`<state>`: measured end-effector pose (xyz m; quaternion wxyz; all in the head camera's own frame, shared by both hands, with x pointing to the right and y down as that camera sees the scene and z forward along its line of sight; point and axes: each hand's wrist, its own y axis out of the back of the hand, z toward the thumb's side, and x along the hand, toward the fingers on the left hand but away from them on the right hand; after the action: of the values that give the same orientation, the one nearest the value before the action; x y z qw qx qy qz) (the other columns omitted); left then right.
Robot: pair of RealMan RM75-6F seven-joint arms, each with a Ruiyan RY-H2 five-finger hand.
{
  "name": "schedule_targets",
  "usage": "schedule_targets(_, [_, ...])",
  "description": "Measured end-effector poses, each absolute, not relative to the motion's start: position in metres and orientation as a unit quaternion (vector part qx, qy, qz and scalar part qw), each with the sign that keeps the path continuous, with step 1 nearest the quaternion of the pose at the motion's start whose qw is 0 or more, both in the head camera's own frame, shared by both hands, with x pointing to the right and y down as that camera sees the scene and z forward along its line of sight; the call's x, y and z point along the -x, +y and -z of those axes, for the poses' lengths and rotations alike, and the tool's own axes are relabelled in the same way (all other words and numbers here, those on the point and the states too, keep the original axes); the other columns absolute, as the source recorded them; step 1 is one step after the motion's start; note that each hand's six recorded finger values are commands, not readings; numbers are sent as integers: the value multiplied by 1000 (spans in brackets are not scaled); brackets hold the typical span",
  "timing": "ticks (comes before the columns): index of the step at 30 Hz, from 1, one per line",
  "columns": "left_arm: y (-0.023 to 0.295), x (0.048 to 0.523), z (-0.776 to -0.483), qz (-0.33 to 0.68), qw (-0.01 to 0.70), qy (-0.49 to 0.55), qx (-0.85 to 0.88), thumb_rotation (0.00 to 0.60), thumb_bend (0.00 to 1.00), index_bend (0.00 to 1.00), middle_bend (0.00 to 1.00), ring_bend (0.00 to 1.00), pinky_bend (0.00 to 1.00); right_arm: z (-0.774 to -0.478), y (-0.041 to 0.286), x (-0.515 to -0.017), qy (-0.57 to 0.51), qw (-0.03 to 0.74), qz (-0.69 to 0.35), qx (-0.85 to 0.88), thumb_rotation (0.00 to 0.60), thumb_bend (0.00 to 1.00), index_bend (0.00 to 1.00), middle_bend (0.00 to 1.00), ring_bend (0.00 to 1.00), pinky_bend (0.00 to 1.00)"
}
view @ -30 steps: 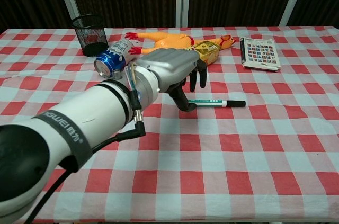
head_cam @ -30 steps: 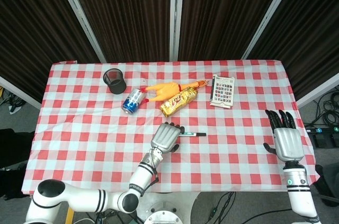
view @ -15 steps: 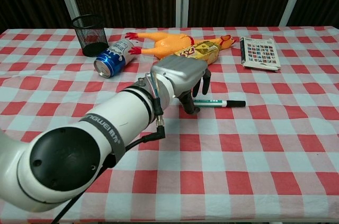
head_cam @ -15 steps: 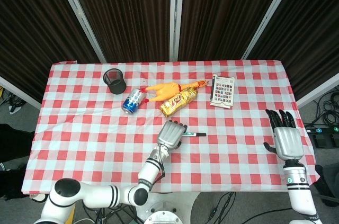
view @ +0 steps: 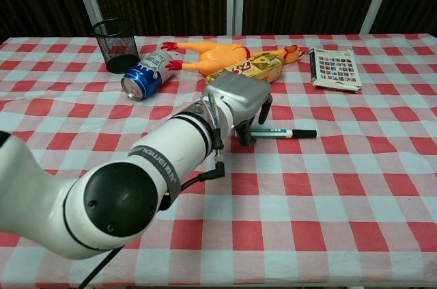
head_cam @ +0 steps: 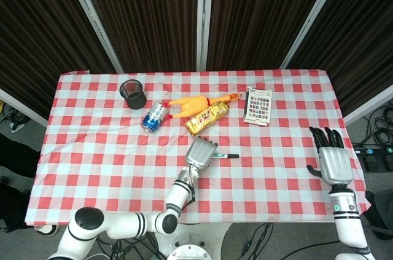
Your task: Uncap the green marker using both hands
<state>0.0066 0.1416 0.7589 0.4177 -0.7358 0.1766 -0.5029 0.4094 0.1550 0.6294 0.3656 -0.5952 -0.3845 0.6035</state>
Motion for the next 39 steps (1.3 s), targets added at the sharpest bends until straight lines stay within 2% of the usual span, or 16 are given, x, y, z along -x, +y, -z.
schedule_targets(17, [139, -10, -765, 533, 430, 140, 715, 600, 313, 469, 493, 438, 483, -632, 156, -415, -388, 359, -604, 597, 600, 44, 42, 106, 0, 0])
schedule_targets(33, [137, -10, -771, 541, 423, 137, 714, 600, 442, 506, 524, 470, 512, -635, 156, -417, -387, 354, -607, 596, 600, 48, 43, 105, 0, 0])
schedule_targets(39, [136, -11, -767, 537, 418, 146, 718, 600, 458, 526, 542, 489, 526, -635, 155, -416, -386, 356, -607, 597, 600, 49, 43, 106, 0, 0])
